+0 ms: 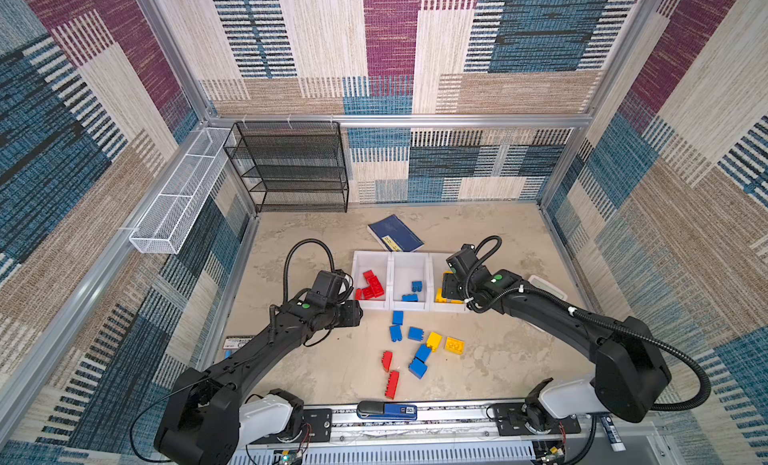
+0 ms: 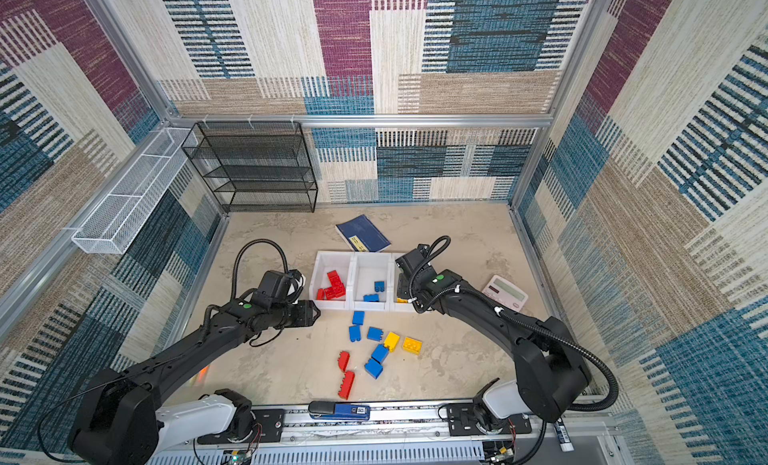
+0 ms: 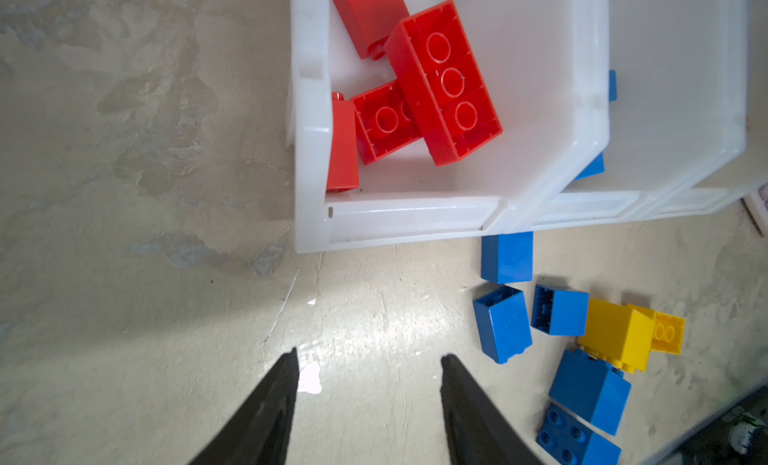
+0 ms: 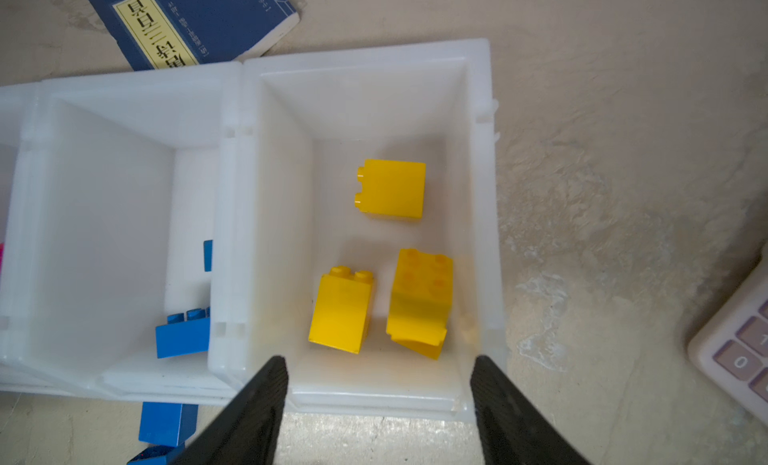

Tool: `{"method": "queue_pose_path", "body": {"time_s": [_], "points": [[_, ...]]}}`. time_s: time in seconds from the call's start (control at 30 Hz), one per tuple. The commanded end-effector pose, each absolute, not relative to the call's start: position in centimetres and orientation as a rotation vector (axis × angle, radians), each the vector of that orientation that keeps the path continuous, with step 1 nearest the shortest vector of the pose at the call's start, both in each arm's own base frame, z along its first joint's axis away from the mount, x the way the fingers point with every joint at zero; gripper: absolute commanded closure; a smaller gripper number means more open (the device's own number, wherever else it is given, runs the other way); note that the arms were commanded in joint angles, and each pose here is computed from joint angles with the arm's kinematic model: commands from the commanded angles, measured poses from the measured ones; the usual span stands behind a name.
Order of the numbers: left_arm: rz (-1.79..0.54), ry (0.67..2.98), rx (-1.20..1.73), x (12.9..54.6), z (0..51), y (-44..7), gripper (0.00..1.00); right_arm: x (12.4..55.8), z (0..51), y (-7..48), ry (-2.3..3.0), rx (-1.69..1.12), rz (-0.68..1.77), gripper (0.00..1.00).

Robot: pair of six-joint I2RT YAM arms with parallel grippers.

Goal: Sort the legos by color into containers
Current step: 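Carry the yellow brick into the far compartment and release while the left lowers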

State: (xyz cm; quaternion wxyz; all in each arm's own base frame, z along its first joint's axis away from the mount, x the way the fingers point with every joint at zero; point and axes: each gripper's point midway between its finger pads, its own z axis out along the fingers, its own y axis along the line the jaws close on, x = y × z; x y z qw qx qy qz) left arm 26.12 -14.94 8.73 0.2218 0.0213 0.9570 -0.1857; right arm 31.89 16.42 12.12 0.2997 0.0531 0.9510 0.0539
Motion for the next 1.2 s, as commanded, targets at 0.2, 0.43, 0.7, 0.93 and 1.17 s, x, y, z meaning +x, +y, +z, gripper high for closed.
{"method": "queue_pose_path", "body": {"time_s": [0.2, 0.43, 0.7, 0.93, 1.17], "points": [[-0.531, 2.644, 0.077, 25.8, 8.7, -15.6, 0.41, 31.7, 12.9, 16.1, 2.491, 0.168, 0.170, 0.26], [-0.541, 2.655, 0.136, 25.3, 8.5, -16.7, 0.41, 30.9, 12.5, 16.1, 2.505, 0.175, 0.198, 0.26], [-0.577, 2.694, 0.337, 22.6, 7.5, -20.0, 0.42, 29.8, 11.7, 15.7, 2.521, 0.202, 0.218, 0.26], [-0.611, 2.729, 0.483, 20.0, 6.5, -22.4, 0.42, 29.2, 11.0, 15.6, 2.533, 0.221, 0.237, 0.26], [-0.625, 2.777, 0.630, 17.5, 4.9, -24.2, 0.42, 29.1, 11.0, 15.7, 2.537, 0.216, 0.245, 0.26]]}}
